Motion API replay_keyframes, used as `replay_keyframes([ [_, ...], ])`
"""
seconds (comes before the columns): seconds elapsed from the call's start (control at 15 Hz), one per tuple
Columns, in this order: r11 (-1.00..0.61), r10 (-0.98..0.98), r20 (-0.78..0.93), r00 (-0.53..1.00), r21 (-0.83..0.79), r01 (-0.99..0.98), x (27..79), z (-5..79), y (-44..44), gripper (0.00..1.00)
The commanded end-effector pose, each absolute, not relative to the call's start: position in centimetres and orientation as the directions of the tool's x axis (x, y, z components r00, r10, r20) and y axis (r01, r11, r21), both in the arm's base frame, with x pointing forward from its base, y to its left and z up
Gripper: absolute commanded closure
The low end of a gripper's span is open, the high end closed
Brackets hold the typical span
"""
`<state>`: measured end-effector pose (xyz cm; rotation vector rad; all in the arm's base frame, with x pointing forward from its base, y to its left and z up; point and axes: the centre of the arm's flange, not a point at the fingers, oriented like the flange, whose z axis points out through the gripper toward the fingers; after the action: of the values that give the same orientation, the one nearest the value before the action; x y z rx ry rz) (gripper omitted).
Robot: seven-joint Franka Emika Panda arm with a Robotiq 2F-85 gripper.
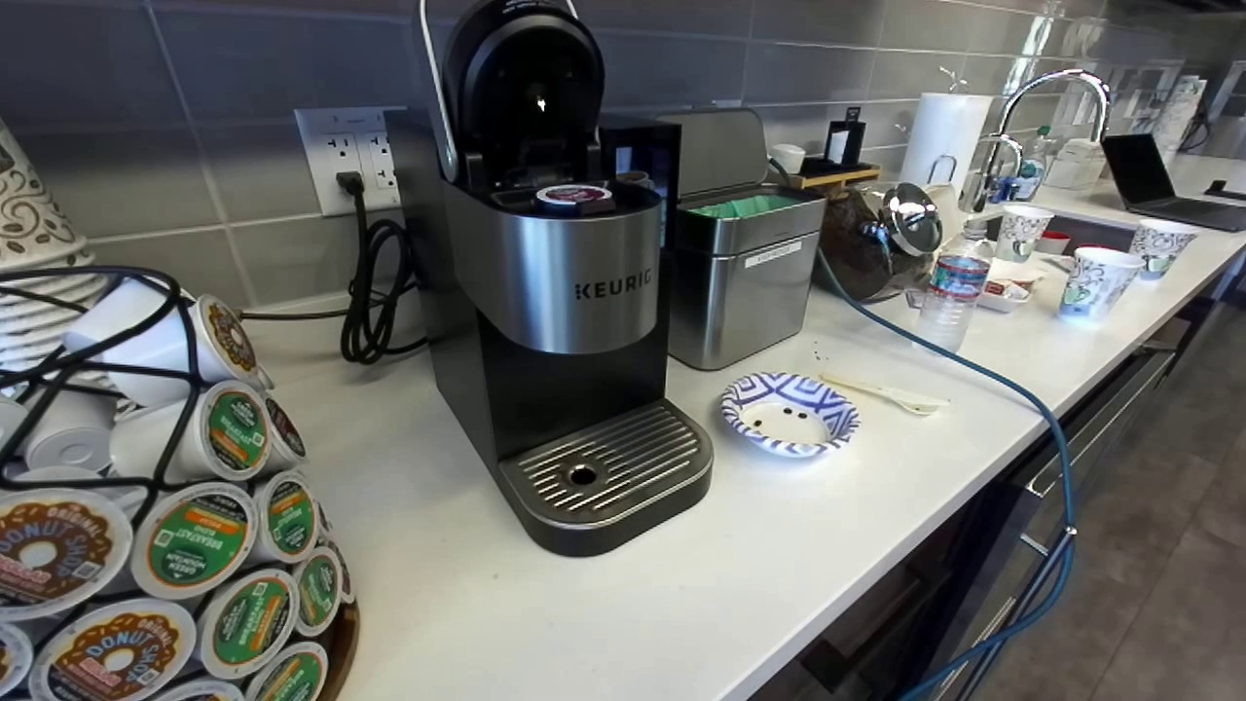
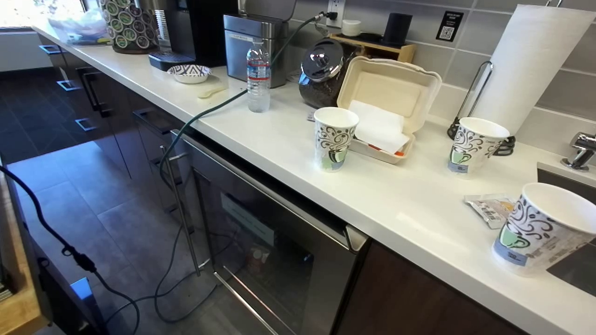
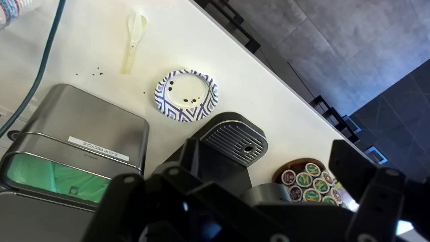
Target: Close the coffee maker.
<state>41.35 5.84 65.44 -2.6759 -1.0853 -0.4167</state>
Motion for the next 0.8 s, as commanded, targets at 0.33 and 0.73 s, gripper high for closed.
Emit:
replay_keyframes([
  [0.33, -0.68, 0.586, 0.461, 0.667, -0.169, 0.714, 41.9, 64.6, 6.0, 0.0],
  [0.73, -0.64, 0.374, 0.711, 0.595, -0.266, 0.721, 46.6, 63.7, 9.4, 0.0],
])
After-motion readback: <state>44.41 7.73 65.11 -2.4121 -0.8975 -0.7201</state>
